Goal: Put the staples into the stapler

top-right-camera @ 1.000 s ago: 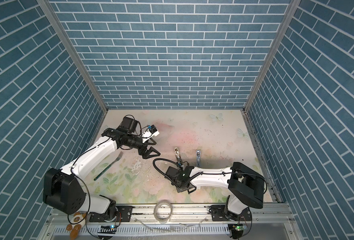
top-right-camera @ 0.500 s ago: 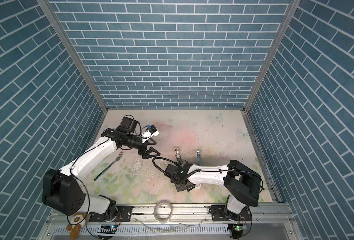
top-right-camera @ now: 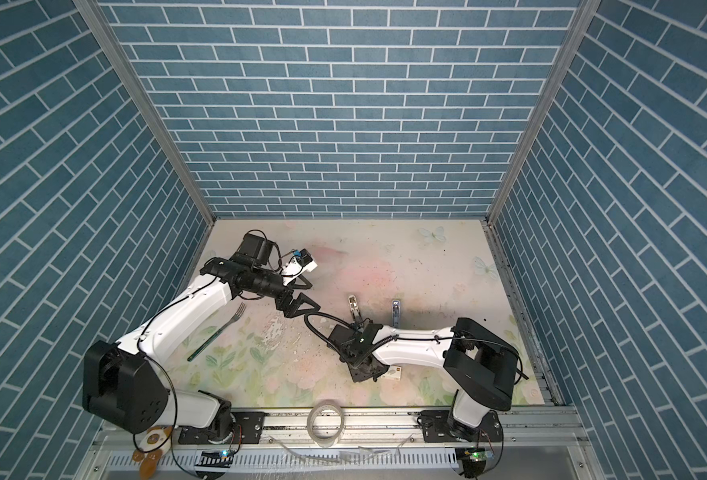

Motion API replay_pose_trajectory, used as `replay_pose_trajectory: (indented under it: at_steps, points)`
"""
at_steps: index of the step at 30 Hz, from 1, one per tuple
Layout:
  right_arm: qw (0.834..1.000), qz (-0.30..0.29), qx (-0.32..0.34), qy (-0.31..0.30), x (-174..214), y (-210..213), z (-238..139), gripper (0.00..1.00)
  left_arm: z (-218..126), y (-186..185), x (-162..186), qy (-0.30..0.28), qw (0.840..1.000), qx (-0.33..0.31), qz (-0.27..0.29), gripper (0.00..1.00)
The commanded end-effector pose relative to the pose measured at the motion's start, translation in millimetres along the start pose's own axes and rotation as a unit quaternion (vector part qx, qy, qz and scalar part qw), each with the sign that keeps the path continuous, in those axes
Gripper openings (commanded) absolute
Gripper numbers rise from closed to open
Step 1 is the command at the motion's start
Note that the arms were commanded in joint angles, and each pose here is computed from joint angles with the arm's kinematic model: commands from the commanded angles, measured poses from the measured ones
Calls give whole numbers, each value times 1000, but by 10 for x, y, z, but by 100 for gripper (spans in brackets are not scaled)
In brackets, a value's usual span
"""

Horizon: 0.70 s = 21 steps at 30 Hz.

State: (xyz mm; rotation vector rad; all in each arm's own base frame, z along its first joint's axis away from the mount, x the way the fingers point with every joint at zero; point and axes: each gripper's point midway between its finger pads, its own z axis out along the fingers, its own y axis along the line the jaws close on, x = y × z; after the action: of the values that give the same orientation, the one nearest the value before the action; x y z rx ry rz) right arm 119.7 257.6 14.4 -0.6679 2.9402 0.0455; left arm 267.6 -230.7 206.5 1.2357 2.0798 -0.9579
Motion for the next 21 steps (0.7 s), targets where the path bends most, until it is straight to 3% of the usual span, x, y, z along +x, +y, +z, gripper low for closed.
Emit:
replay_pose_trajectory:
  at_steps: [1, 5, 21]
  points:
    - [997, -11, 52, 51, 270, -243, 185, 22, -16, -56, 11, -5, 1000, 4, 5, 98]
    - [997, -11, 63, 51, 267, -286, 166, 23, -25, -60, 9, -6, 1000, 1, 7, 98]
    - [998, -8, 67, 17, 165, -327, 35, 8, -31, -42, -3, -7, 1000, -5, 8, 98]
